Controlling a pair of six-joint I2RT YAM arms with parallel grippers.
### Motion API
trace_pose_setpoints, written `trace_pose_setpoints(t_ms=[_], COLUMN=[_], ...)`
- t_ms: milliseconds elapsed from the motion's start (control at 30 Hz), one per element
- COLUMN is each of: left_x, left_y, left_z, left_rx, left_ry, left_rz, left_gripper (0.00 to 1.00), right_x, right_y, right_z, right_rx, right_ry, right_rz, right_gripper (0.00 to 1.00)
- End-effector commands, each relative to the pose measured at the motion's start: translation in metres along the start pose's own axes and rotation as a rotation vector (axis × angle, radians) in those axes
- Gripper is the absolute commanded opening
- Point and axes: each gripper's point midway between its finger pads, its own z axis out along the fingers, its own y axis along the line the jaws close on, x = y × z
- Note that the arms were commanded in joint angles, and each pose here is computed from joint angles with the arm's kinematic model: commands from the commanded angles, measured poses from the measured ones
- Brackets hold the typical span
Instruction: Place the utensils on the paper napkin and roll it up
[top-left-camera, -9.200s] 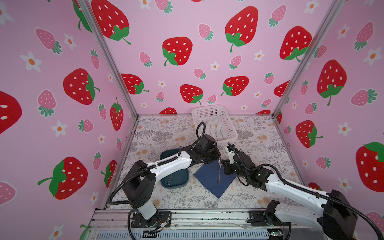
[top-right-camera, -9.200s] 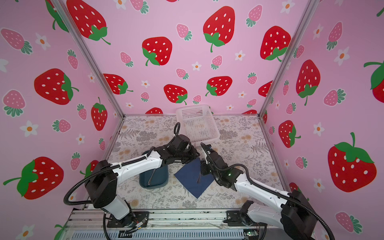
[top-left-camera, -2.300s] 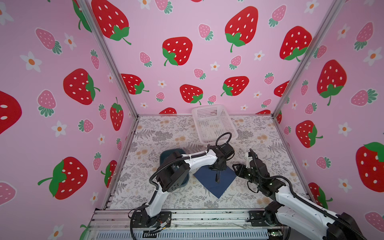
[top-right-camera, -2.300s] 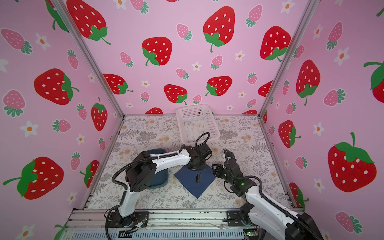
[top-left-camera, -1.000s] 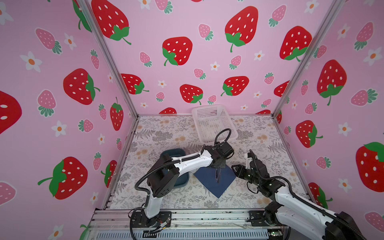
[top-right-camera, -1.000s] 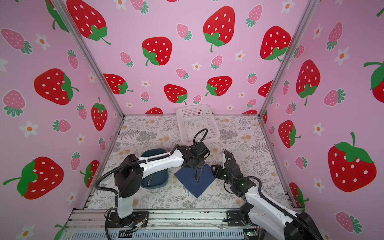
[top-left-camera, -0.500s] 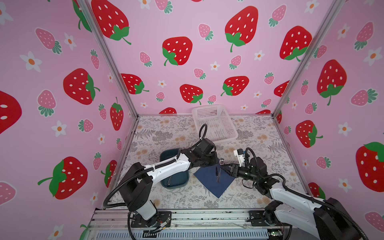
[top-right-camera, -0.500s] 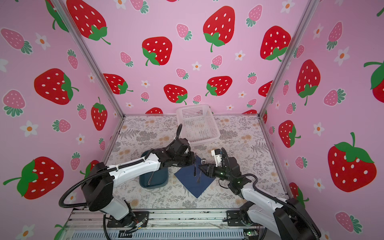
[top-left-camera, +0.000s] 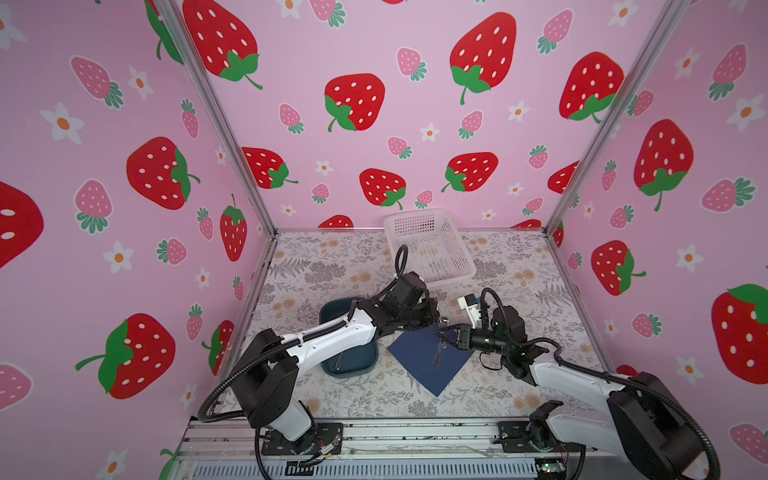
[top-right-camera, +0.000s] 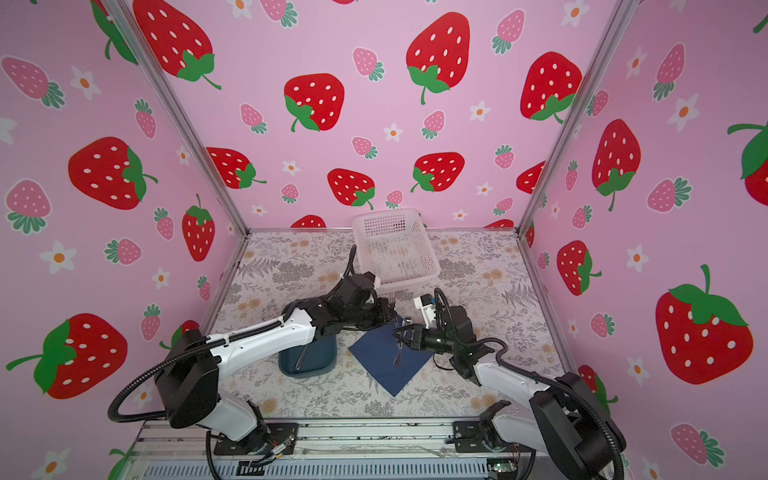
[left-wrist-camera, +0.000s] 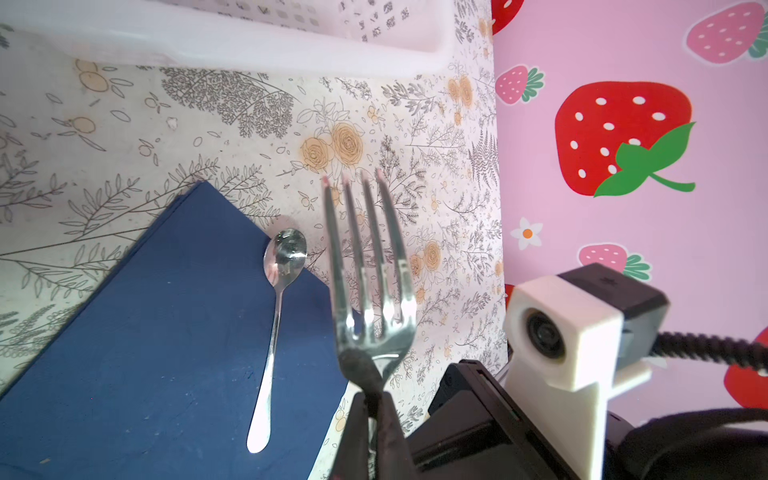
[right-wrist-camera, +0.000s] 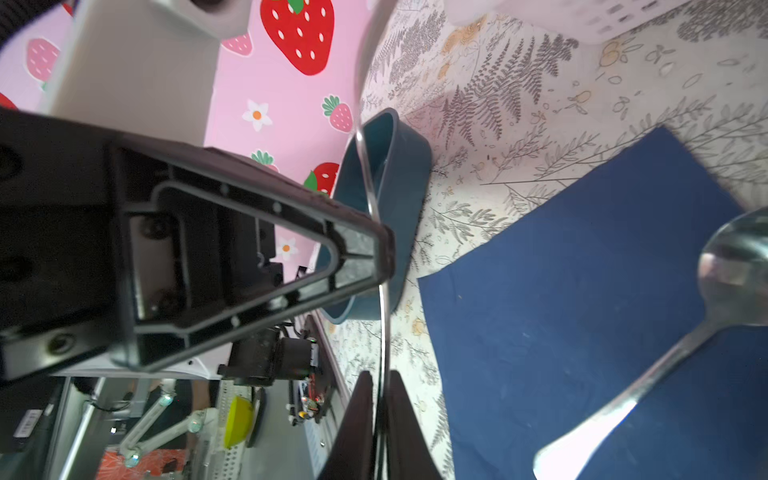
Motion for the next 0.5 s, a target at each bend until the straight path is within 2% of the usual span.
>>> trace_pose_setpoints(t_ms=[0, 167, 333, 467], left_x=[-0.006, -0.009, -0.01, -0.013], left_y=[-0.004, -0.009, -0.002, -0.006], left_z=[-0.002, 0.003, 0.008, 0.004], left_rx=[0.021, 0.027, 0.006, 0.018], left_ry=[-0.024, -0.018, -0.006, -0.023], left_rz=[-0.039, -0.063, -0.185, -0.217], left_gripper=[0.0, 0.14, 0.16, 0.16], right_x=[-0.021, -0.03, -0.037, -0.043], right_y=[0.017, 0.008, -0.006, -0.015], right_z=[-0.002, -0.001, -0.004, -0.012], right_rx=[0.038, 0.203, 0.448, 0.618], right_ry=[-0.056, -0.067, -0.1, -0.139], right_rz=[-0.132, -0.204, -0.321, -0.389], right_gripper=[0.03, 0.0, 0.0, 0.0])
